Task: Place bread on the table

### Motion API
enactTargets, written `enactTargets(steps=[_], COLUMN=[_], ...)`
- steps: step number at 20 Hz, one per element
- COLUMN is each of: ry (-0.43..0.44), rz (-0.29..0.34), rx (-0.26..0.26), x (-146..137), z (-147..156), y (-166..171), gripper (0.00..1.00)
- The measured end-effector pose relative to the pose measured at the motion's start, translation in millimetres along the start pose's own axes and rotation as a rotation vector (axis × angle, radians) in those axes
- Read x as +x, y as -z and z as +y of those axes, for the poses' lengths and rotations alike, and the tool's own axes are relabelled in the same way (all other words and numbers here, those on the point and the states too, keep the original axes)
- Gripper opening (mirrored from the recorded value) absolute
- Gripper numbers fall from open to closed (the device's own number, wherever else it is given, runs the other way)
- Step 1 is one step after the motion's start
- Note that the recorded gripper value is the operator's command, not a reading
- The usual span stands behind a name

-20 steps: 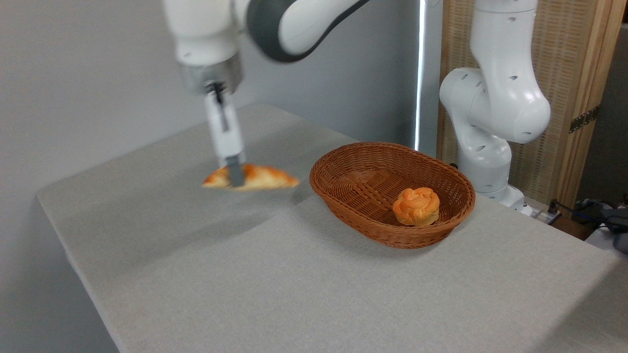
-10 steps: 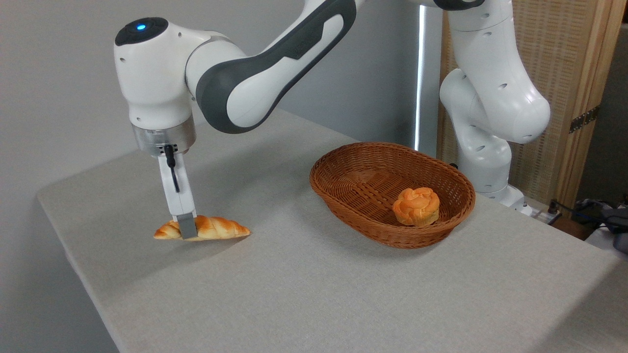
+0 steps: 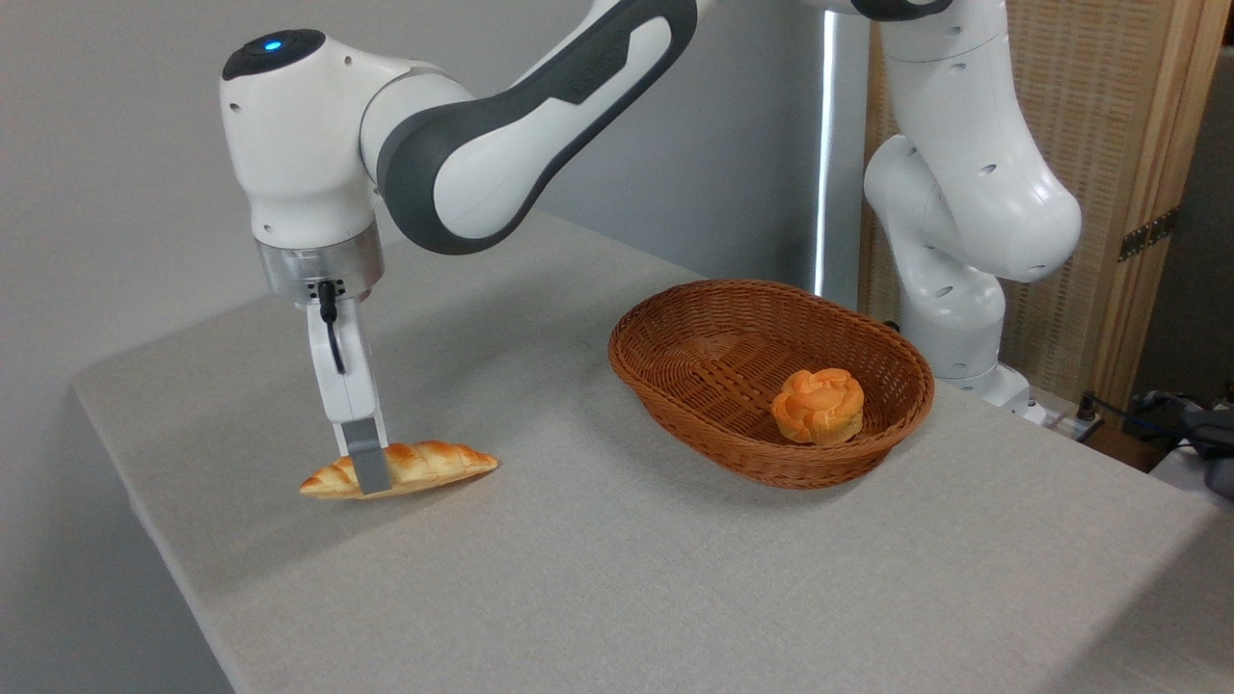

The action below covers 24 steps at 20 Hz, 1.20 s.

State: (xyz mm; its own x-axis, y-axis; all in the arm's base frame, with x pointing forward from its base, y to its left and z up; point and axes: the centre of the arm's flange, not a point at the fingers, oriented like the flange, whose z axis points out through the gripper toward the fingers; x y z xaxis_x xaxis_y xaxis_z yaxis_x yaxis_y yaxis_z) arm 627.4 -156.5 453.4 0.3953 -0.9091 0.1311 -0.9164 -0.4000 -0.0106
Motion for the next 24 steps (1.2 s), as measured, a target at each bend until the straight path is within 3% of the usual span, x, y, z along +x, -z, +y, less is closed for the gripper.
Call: enactTargets(steps=[8,13,18,22,24], ry=[0.013,0.041,0.15,0.326,0.367], rz=[0.012,0.017,-0.039,-0.046,-0.072], rx=[0.023,0.03,-0.049,-0.045,-0.033], x=[-6.5,-19.1,-50.7,-74.0,-87.7], z=[-6.6,-3.7,22.9,26.9,23.4], y=[14.5,48.6,106.4,139.7,152.8], gripper=[1.0,1.0,1.0,1.0,1.0])
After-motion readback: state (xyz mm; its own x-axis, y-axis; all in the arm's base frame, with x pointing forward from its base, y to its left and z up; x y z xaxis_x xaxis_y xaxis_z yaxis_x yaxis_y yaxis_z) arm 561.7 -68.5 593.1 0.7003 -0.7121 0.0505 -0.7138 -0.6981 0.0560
